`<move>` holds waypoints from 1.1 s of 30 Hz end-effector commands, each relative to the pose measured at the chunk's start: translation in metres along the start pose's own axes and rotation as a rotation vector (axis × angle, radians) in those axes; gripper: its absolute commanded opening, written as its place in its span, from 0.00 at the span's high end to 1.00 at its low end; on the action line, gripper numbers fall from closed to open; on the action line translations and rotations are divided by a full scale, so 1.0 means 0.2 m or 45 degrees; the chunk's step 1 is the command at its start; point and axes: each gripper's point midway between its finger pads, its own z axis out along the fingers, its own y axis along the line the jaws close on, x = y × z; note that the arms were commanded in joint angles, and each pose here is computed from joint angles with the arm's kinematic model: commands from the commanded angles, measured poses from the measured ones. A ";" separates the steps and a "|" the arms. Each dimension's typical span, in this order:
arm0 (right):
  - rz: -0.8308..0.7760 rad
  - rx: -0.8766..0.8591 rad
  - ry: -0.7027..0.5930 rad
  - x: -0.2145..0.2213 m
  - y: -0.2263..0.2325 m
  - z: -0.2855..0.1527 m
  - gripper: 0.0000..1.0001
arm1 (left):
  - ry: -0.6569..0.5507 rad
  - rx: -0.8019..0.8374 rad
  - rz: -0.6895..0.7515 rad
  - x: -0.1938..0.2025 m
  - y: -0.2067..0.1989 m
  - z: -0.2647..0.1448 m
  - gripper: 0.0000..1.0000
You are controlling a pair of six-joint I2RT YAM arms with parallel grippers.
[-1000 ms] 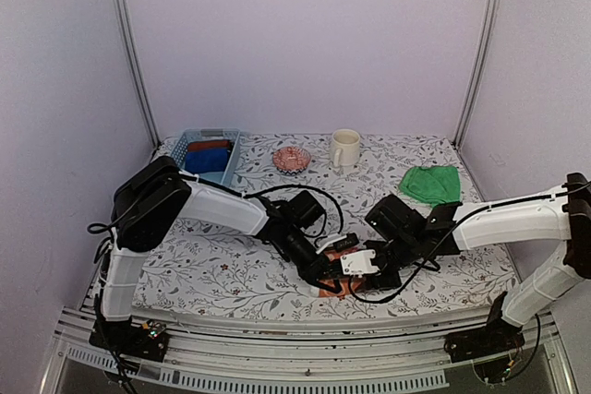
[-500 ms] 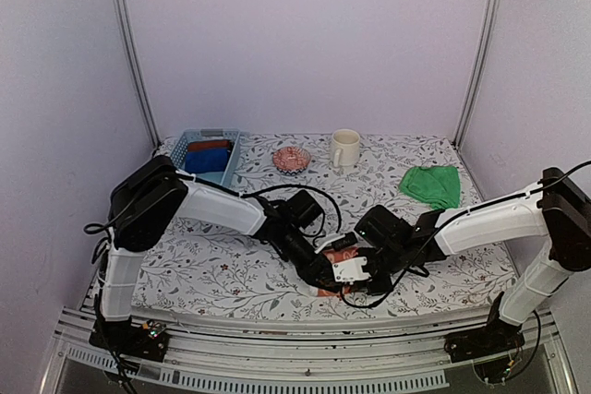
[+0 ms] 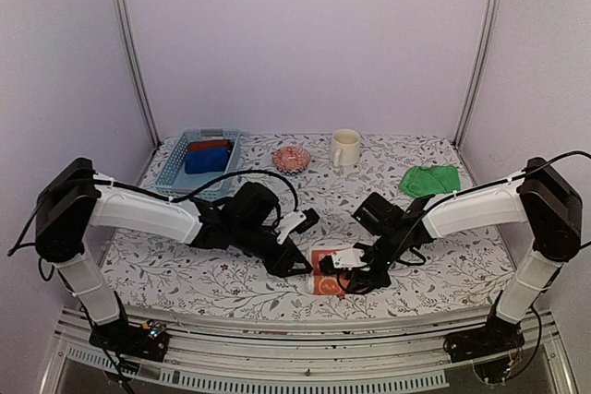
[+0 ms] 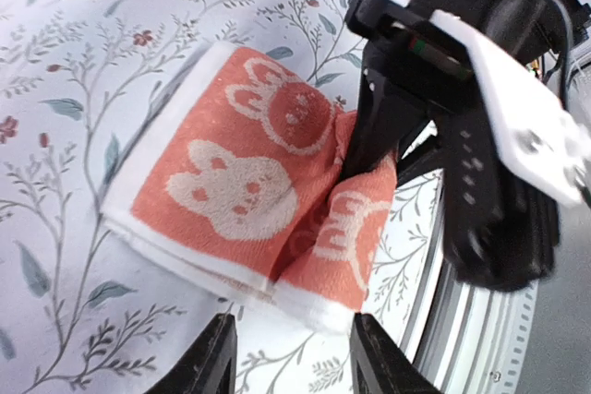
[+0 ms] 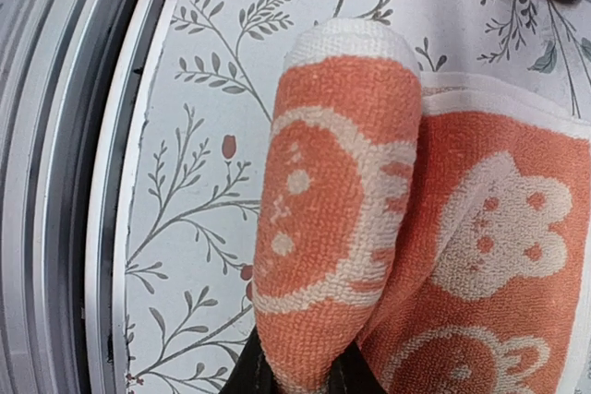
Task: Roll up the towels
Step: Roll the towel at the center of the board.
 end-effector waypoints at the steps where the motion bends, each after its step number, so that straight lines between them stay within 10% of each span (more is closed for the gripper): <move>1: 0.224 -0.319 0.085 0.19 0.17 0.07 0.91 | -0.275 -0.231 0.063 -0.15 0.10 -0.20 0.57; 14: 0.437 -0.591 0.100 0.26 0.20 0.13 0.91 | -0.395 -0.535 0.498 -0.17 -0.04 -0.36 0.58; 33: 0.557 -0.714 0.176 0.32 0.22 0.21 0.91 | -0.103 -0.338 1.045 0.07 -0.34 0.08 0.59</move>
